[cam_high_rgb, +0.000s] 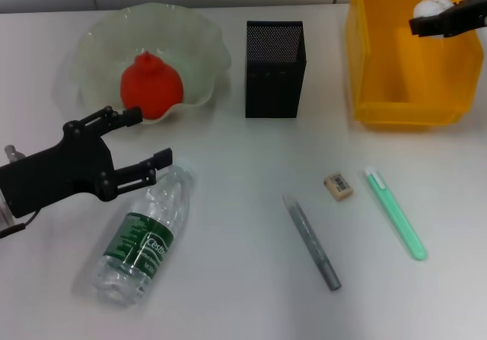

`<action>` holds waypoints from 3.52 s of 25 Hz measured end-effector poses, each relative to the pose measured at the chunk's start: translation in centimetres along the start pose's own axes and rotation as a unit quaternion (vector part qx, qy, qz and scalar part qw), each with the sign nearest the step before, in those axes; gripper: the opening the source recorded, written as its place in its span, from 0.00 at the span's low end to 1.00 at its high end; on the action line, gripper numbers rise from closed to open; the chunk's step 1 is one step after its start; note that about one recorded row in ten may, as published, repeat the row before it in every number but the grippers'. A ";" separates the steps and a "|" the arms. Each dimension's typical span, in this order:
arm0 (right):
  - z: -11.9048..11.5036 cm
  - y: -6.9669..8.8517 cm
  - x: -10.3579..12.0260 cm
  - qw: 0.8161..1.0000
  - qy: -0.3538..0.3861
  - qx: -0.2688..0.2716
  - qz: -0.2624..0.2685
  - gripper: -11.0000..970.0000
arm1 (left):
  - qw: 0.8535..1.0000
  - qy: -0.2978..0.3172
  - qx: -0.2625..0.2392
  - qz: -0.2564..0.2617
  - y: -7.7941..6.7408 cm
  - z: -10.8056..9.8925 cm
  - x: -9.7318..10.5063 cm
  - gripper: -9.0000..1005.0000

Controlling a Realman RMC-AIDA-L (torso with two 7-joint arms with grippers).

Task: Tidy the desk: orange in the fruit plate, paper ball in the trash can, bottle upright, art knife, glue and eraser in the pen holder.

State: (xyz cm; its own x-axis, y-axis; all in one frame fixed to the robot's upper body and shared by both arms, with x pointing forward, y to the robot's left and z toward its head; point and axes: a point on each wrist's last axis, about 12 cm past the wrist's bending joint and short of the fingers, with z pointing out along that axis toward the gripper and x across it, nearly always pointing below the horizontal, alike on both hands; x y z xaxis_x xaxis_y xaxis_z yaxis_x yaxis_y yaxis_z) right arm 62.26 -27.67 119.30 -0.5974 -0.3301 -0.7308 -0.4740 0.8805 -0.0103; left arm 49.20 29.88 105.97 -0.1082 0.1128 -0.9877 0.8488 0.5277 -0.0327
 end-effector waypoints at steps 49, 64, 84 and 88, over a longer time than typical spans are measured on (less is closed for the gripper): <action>-1.6 5.8 22.6 0.931 -0.248 -0.259 -0.061 0.88 | 0.905 0.387 -0.168 -0.050 -4.3 11.8 -7.0 0.82; -1.6 5.5 22.6 0.934 -0.244 -0.258 -0.047 0.88 | 0.895 0.415 -0.147 -0.069 -3.7 13.1 -6.3 0.60; -1.7 5.5 22.5 0.934 -0.240 -0.263 -0.033 0.87 | 0.953 0.279 -0.118 -0.011 -2.4 7.6 -8.7 0.47; -1.6 5.5 22.3 0.933 -0.239 -0.266 -0.031 0.87 | 0.978 0.186 -0.092 0.000 -1.3 4.6 -8.2 0.48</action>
State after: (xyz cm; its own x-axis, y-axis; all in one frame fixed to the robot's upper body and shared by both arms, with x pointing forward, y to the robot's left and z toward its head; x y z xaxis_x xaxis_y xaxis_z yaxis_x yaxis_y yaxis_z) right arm 45.29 -30.73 104.02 -0.2618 -0.0727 -0.9624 -0.8281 0.5290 0.1853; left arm 51.37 24.39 113.36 -0.3194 0.3932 -0.8622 0.7442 0.6673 0.0286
